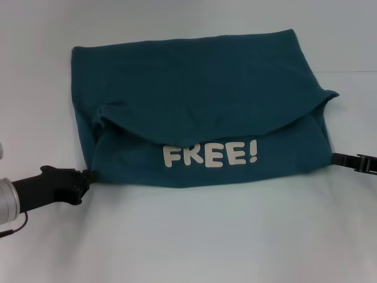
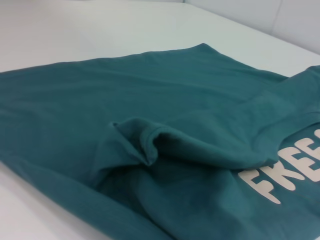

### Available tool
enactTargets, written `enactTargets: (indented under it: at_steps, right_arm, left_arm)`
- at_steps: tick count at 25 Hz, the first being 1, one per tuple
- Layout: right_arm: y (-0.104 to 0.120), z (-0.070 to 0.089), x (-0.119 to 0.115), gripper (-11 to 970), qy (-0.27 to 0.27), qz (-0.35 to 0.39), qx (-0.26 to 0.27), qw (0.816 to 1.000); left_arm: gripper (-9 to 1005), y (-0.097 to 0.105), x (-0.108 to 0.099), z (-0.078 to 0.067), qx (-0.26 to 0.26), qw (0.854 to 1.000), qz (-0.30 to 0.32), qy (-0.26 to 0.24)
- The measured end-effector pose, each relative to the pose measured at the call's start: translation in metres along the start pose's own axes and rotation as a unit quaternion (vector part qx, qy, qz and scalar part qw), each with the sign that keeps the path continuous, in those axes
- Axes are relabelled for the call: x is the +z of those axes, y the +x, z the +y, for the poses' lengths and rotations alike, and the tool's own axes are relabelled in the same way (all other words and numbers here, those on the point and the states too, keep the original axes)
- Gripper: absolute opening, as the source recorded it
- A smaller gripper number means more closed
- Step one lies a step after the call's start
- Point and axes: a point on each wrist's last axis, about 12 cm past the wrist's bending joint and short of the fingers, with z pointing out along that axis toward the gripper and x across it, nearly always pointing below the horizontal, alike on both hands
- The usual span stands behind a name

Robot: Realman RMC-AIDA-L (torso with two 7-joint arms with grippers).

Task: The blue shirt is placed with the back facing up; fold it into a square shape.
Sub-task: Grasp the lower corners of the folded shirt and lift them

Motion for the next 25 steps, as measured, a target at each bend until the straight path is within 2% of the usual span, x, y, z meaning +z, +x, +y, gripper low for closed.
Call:
enactTargets:
  at_steps: [14, 25]
  right_arm:
    - [0.01, -0.003, -0.019, 3, -0.025, 0.011, 0.002, 1.0]
    - [0.041, -0.001, -0.042, 5, -0.073, 0.023, -0.029, 0.997]
  left_arm:
    - [11, 0.01, -0.012, -0.006, -0.01, 0.999, 0.027, 0.034]
    - [12, 0.019, -0.046, -0.015, -0.032, 0.995, 0.028, 0.09]
